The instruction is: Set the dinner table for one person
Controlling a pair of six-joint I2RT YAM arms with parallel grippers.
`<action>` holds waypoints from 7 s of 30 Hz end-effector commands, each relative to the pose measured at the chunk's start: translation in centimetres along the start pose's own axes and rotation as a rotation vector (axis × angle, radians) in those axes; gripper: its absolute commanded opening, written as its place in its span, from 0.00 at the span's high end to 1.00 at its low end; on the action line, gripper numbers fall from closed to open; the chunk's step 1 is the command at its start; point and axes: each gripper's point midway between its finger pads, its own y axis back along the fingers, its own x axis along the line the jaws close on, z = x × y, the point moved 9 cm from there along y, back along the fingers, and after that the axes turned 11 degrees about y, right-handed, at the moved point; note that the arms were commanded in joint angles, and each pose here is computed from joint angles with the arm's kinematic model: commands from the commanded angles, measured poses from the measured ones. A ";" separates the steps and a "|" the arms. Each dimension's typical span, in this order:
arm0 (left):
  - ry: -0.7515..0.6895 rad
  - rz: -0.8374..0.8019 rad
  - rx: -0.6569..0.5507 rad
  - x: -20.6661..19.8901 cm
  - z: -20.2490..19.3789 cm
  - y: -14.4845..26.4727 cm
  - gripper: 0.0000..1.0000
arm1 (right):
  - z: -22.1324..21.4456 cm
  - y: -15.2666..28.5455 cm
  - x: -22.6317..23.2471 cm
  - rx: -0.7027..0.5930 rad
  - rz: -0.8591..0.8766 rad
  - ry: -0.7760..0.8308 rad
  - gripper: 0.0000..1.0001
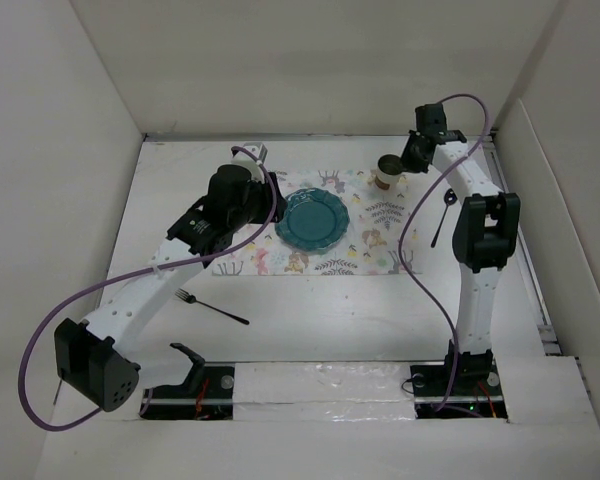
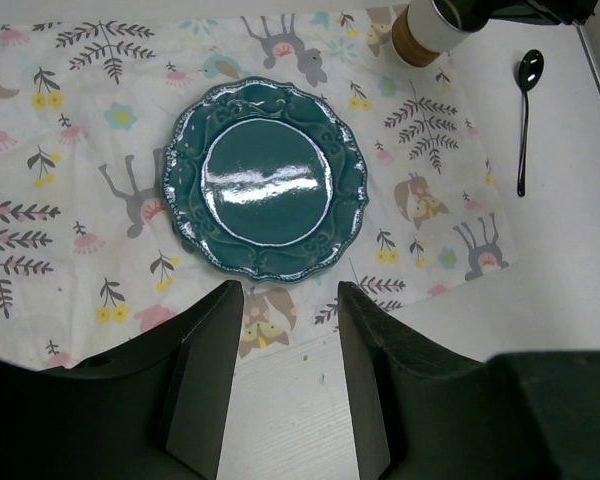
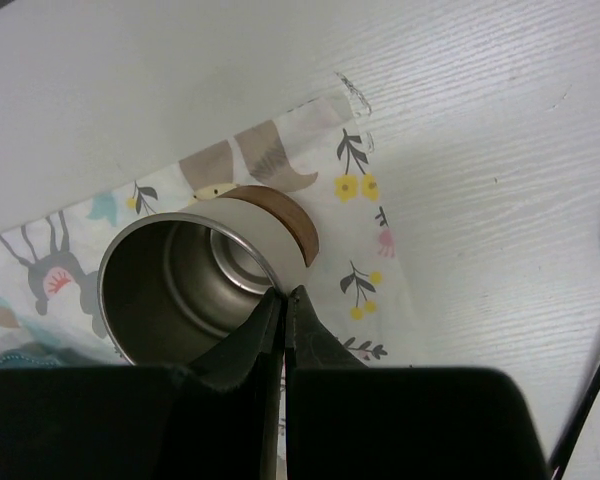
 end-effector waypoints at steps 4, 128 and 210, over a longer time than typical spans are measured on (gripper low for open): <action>0.021 -0.022 -0.043 -0.5 0.8 0.7 0.60 | 0.5 -0.4 -0.2 0.002 0.003 -0.003 0.90; 0.255 0.142 -0.237 2.4 6.2 6.0 1.00 | -12.5 14.9 14.1 -0.082 0.387 0.411 1.00; 0.305 0.033 -0.487 -0.5 8.9 21.5 0.59 | -35.8 14.8 39.5 -0.044 0.957 1.117 0.52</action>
